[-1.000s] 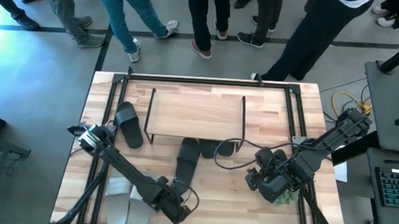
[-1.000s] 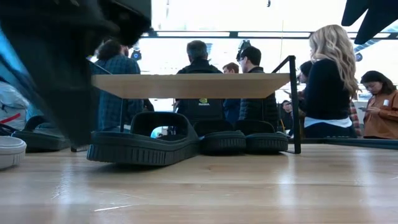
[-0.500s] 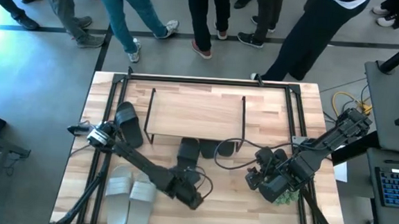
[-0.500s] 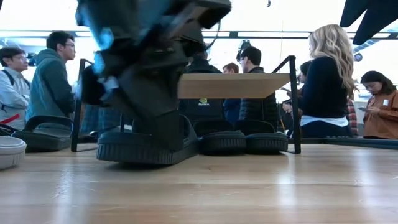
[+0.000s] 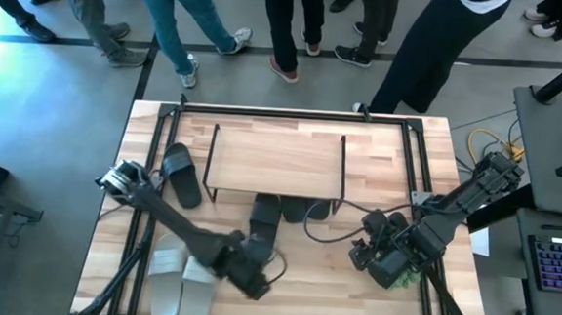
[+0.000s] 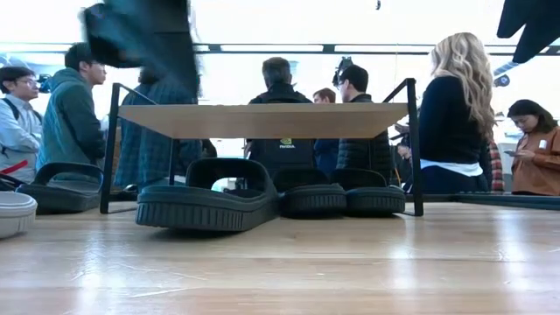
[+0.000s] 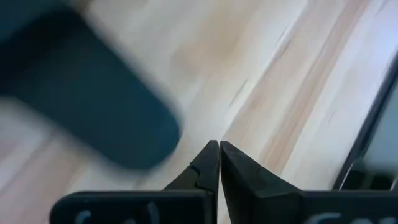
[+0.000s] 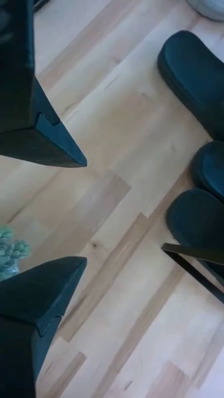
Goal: Pick and place slides into the shelf
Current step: Put the bottom black slide under the shelf
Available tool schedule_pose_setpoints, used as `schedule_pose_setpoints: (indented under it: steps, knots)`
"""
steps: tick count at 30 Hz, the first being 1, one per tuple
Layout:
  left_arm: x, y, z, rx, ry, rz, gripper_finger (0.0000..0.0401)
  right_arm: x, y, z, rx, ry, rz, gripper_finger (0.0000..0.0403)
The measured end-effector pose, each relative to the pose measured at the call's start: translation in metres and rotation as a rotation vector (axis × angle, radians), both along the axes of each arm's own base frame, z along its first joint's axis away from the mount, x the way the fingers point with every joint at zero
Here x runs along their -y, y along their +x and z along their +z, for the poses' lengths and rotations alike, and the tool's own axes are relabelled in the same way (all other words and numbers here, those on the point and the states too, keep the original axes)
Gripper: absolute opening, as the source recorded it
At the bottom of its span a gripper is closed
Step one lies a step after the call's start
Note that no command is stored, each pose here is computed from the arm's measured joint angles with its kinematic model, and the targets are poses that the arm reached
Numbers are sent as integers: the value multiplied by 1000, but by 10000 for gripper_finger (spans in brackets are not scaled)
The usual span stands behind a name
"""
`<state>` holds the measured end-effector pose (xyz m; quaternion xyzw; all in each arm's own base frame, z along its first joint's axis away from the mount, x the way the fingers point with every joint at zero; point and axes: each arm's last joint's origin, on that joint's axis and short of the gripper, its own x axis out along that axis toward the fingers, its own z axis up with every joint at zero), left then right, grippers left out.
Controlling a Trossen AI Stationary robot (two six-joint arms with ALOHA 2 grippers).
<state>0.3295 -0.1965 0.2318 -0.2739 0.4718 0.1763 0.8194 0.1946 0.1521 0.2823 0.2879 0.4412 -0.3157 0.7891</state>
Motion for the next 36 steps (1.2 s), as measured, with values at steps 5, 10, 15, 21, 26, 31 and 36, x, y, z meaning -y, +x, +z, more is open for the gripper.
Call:
schedule_pose_setpoints:
  steps: [5, 10, 15, 21, 26, 31, 36]
  knots:
    - [12, -1, -19, -81, -105, -76, 0, 0, -1, -2, -6, -6, 1, 237]
    - [13, 1, -38, -111, -68, -63, 0, 1, -1, -3, -9, -17, -2, 237]
    - [-1, 3, -53, -152, -37, -23, 0, 1, -1, -4, -4, -23, -9, 237]
    - [-17, 9, -61, -131, -2, 20, 0, 1, -1, -4, -2, -25, -10, 237]
    - [-28, 16, -68, -88, -14, 34, 0, 1, -1, -4, -2, -25, -10, 237]
    - [-37, 14, -72, -122, 45, 39, 0, 1, -1, -4, -1, -24, -12, 237]
    - [-45, 16, -72, -133, 87, 48, 0, 1, -1, -4, -1, -22, -17, 237]
